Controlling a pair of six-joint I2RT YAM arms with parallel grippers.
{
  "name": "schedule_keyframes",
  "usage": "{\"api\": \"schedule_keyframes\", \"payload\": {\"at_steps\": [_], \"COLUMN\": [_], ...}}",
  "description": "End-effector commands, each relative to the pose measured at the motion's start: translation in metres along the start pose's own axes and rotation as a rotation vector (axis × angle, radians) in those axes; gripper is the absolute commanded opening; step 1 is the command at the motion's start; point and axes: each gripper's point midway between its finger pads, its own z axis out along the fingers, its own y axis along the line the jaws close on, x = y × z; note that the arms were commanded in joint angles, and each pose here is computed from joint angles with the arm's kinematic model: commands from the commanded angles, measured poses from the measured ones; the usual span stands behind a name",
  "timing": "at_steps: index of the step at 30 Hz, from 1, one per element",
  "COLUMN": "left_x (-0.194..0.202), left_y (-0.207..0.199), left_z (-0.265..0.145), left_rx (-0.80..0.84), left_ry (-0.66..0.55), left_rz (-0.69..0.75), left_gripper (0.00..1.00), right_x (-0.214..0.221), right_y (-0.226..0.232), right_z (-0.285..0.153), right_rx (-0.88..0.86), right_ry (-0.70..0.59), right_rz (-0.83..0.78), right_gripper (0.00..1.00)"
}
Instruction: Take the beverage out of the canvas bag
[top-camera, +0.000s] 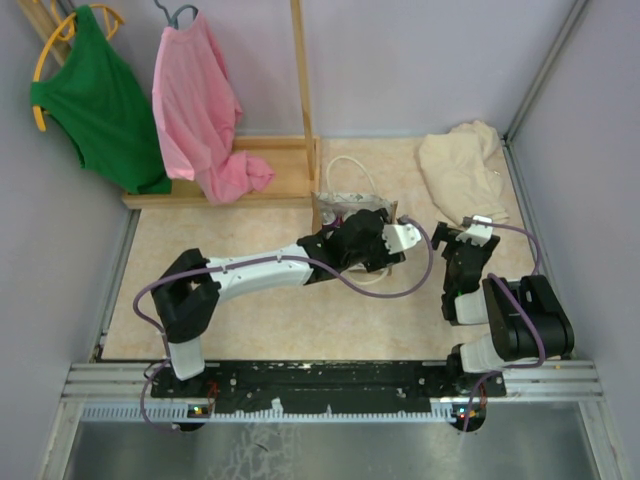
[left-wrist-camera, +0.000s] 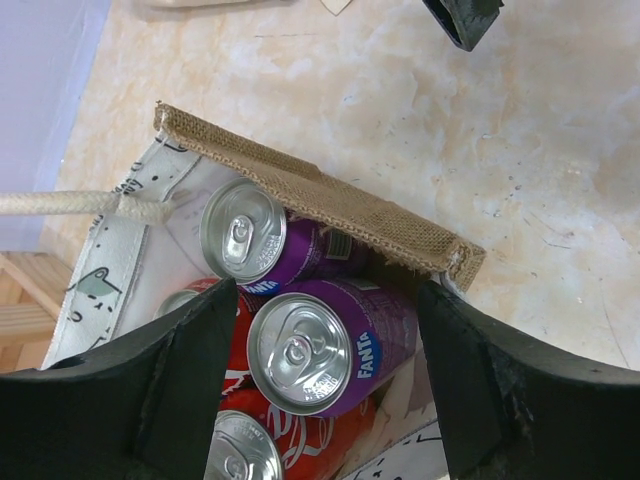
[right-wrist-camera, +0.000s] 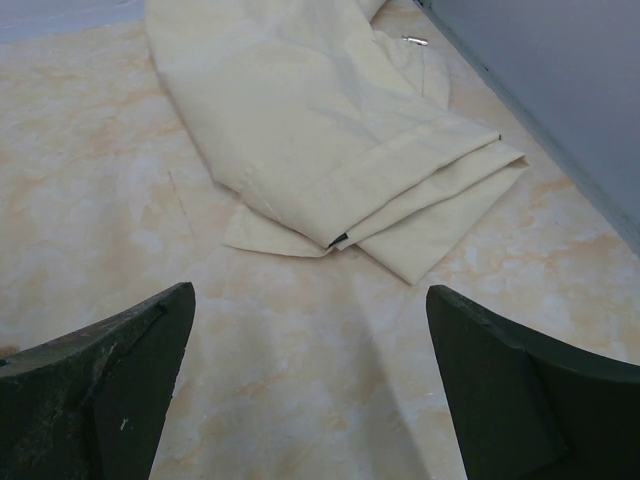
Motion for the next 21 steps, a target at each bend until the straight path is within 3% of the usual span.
{"api": "schedule_keyframes", "payload": {"at_steps": [1,6,13,21], "left_x": [-0.003,0.011,0.024,0.037], "left_y": [-0.009,0.007,0.035,0.03], "left_z": [0.001,-0.003,-0.015,-0.005], "left_rx": [-0.006,-0.078,-0.074,-0.055], "left_ry": [-0.012,0.041,0.031,0.104], "left_rz": [0.033,0.022,-0.121,-0.172], "left_gripper": [0.79,0.83,0.84,0.85], "right_x": [-0.015,-0.015,-0.015,-0.015], "right_y": [0.002,0.002,0.002,0.002], "right_z": [0.004,0.004,0.004,0.004], "right_rx": [0.008,0.008,0.009,0.008], "right_ry": [-0.052,-0.052,-0.052,-0.052], "right_rz": [0.009,0.009,0.009,0.009], "right_gripper": [0.99,0.99,0.99,0.99]}}
